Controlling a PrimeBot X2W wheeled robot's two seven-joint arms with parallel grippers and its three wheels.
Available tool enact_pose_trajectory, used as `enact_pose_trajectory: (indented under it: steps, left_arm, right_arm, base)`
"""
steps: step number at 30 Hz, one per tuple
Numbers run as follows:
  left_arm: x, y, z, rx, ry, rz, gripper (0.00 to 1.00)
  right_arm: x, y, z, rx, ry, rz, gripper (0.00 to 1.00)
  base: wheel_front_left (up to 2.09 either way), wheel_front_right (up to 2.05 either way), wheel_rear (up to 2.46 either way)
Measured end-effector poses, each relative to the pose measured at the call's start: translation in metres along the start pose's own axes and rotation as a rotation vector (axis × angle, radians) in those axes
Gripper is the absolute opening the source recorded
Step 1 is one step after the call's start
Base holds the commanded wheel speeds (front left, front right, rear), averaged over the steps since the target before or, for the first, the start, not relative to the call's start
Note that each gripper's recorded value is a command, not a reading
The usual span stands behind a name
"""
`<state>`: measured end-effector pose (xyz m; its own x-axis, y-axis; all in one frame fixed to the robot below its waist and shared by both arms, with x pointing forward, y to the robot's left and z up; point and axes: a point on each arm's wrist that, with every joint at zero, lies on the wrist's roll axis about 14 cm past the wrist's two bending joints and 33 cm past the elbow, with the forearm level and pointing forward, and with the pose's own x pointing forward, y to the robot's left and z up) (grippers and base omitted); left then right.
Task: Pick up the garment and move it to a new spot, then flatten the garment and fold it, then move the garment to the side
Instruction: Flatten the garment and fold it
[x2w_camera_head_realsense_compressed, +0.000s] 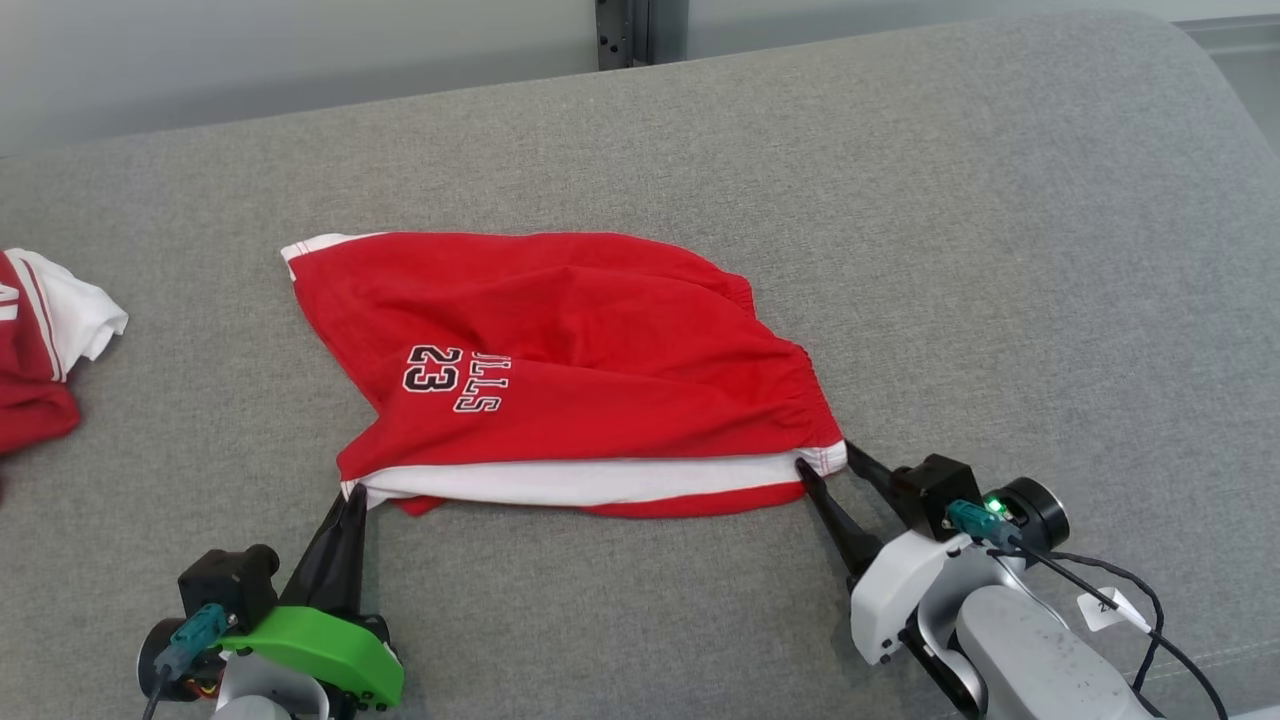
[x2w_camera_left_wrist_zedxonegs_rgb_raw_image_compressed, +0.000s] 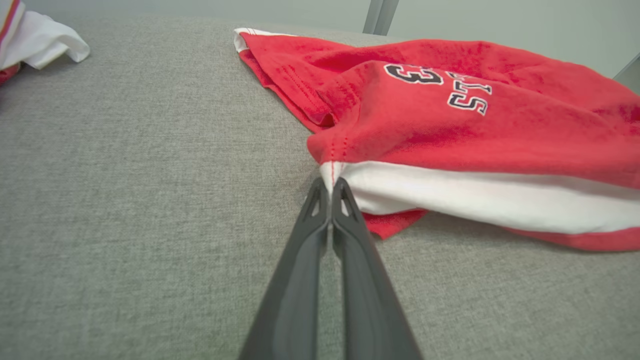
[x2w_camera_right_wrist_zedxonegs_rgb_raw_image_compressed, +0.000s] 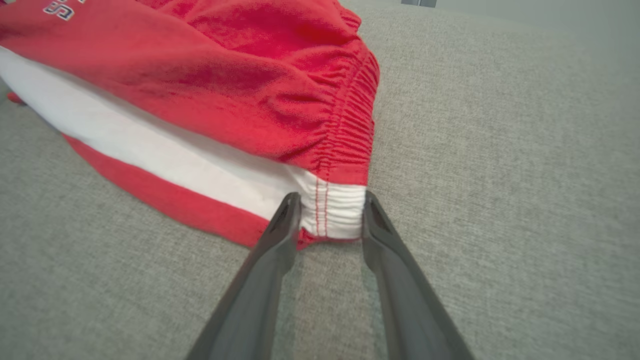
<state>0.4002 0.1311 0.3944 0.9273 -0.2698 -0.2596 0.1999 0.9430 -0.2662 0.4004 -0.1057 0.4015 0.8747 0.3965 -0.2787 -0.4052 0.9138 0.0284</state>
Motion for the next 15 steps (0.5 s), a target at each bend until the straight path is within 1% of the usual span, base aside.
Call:
enact_pose_trajectory:
  steps: [1, 2, 3, 4, 5, 10, 15]
  left_arm:
    - [0.0, 0.0, 0.0, 0.0, -0.002, 0.0, 0.0]
    - [-0.001, 0.0, 0.001, 0.0, -0.004, 0.001, 0.0]
    - [-0.001, 0.0, 0.002, 0.0, -0.008, 0.001, 0.0]
    - [-0.002, 0.0, 0.003, 0.001, -0.011, 0.001, 0.0]
    - [-0.002, 0.0, 0.004, 0.001, -0.014, 0.0, 0.0]
    - [-0.005, -0.003, 0.017, -0.002, -0.056, -0.008, 0.0]
    - [-0.007, -0.017, 0.049, -0.067, -0.163, -0.047, 0.0]
  right_arm:
    - [0.0, 0.002, -0.002, 0.0, 0.008, 0.009, 0.34]
    - [0.0, 0.004, -0.003, 0.002, 0.013, 0.014, 0.29]
    - [0.0, 0.005, -0.004, 0.004, 0.015, 0.017, 0.2]
    - [0.0, 0.005, -0.003, 0.006, 0.014, 0.02, 0.04]
    - [-0.001, 0.005, -0.003, 0.008, 0.012, 0.021, 0.0]
    - [-0.002, 0.005, 0.017, 0.024, -0.05, 0.021, 0.0]
    - [-0.01, 0.001, 0.056, 0.025, -0.171, 0.015, 0.0]
  base:
    - [0.0, 0.0, 0.0]
    - [0.0, 0.0, 0.0]
    - [0.0, 0.0, 0.0]
    - [0.0, 0.0, 0.0]
    - [0.0, 0.0, 0.0]
    - [0.0, 0.0, 0.0]
    - [0.0, 0.0, 0.0]
